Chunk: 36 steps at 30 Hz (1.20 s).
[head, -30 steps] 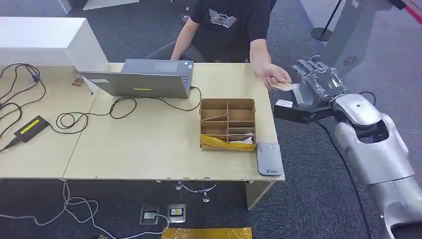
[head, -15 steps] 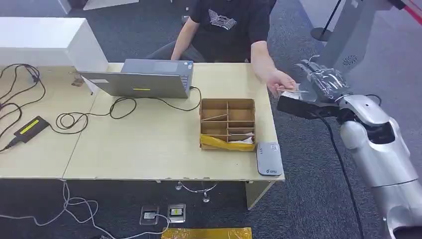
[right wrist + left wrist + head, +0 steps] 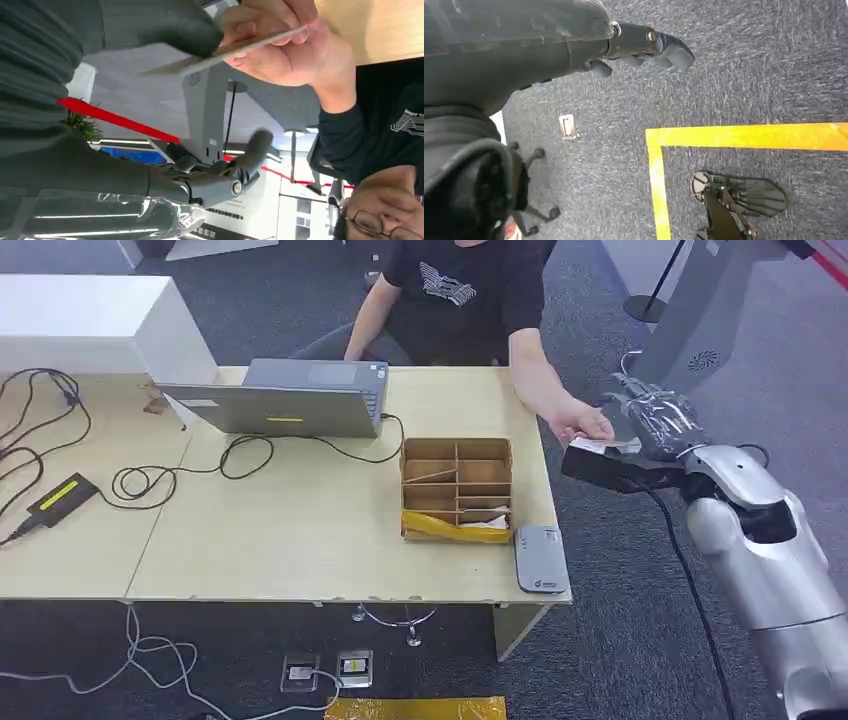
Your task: Pass the card to the sensor for recognition and then transmit it.
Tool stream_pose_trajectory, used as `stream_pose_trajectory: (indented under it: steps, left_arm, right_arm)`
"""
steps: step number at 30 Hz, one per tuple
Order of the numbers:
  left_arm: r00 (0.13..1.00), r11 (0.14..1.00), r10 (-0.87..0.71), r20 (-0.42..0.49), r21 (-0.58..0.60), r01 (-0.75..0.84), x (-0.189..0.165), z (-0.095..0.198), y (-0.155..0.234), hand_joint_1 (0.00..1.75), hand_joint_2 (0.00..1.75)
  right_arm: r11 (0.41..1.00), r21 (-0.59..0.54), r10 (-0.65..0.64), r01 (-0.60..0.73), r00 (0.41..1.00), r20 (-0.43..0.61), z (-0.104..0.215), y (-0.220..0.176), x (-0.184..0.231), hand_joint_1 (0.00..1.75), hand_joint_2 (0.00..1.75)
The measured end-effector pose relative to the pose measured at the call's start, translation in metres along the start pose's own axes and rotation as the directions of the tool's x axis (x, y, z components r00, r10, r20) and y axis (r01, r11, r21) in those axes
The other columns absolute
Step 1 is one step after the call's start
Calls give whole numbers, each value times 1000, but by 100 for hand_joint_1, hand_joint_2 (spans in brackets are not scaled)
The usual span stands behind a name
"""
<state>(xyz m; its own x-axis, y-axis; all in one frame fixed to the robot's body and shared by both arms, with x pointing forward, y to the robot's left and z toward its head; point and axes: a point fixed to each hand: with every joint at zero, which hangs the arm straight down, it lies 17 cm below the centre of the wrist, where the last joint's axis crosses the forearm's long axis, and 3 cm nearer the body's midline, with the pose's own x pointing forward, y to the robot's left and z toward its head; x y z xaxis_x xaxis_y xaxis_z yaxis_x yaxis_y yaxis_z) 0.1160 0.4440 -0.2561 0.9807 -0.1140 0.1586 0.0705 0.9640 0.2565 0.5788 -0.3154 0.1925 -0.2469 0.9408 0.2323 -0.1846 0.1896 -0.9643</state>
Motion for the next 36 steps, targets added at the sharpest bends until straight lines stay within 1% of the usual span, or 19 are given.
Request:
stream_pose_trajectory:
  steps: [13, 20, 25, 36]
  left_arm:
    - [999, 999, -43, 7, 1, 43, -1, 0, 0, 0, 0]
    - [999, 999, -49, 9, 8, 49, -1, 0, 1, 0, 0]
    - [999, 999, -46, 17, 16, 45, 0, 0, 4, 0, 0]
    - [998, 998, -59, 36, 19, 59, 3, 0, 6, 0, 0]
  right_arm:
    - [1000, -22, 20, -21, 1000, -13, 8, -5, -17, 175, 175]
    - [999, -24, 46, -46, 999, -22, 14, 5, -26, 175, 175]
    - [999, 10, 48, -48, 998, -36, 28, 38, -38, 175, 175]
    - [997, 75, 10, -8, 1000, -26, 48, 99, -43, 175, 175]
